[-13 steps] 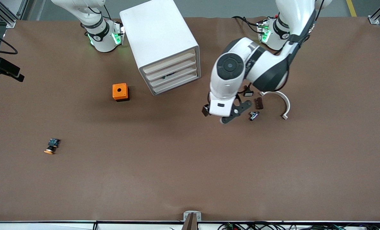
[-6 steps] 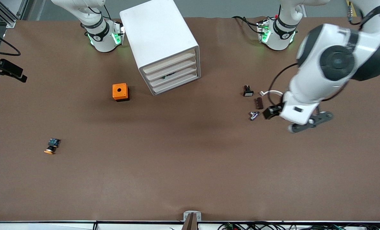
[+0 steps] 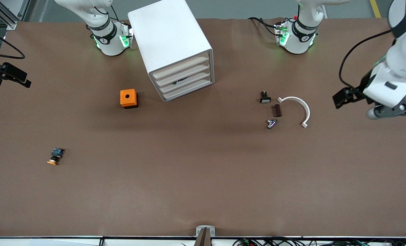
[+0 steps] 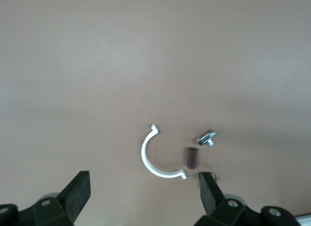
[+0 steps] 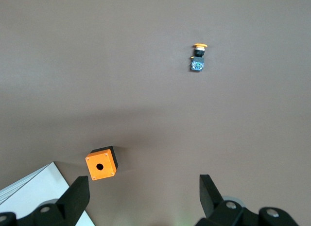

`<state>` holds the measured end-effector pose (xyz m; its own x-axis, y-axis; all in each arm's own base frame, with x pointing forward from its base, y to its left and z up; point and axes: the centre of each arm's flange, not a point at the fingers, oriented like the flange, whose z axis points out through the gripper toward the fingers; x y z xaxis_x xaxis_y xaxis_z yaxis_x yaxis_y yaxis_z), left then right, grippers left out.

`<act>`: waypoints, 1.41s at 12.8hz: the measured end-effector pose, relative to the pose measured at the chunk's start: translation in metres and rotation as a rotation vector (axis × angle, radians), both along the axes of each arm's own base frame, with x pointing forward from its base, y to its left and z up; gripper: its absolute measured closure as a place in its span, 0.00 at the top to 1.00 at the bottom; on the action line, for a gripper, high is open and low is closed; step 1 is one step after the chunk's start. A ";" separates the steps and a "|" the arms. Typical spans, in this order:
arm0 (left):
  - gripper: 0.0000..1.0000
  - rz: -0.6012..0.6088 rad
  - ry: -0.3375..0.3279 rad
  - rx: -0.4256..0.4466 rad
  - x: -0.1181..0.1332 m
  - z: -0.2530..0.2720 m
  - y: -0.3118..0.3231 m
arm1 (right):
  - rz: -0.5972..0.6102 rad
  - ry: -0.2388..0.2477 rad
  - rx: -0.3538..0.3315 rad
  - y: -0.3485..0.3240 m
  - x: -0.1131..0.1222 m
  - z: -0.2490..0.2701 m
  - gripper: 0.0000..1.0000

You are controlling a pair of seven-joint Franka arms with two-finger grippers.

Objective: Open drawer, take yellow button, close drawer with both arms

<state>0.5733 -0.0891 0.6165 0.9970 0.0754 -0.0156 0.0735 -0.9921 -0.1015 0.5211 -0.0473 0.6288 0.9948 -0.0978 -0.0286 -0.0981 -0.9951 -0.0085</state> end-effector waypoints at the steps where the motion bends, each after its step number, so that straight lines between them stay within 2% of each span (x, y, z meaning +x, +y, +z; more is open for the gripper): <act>1: 1.00 -0.023 0.010 0.001 -0.007 0.005 0.013 | 0.001 -0.004 -0.001 0.000 -0.001 0.000 1.00; 4: 1.00 -0.059 0.050 -0.040 -0.024 0.015 0.053 | 0.002 -0.009 -0.002 0.001 -0.001 0.000 1.00; 9: 1.00 -0.115 0.044 -0.054 -0.026 0.023 0.077 | 0.003 -0.014 -0.003 0.001 0.000 -0.001 1.00; 14: 1.00 -0.065 0.037 -0.057 -0.026 0.027 0.108 | 0.004 -0.021 -0.004 0.002 0.000 0.001 1.00; 18: 1.00 -0.068 0.042 -0.085 -0.027 0.025 0.103 | 0.010 -0.036 -0.004 0.005 -0.004 0.008 1.00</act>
<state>0.5465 0.0142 0.6414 0.9981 0.0041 -0.0608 0.0030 -0.9998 -0.0180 0.5172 -0.0422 0.6369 0.9961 -0.0883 0.0076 -0.0882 -0.9961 -0.0074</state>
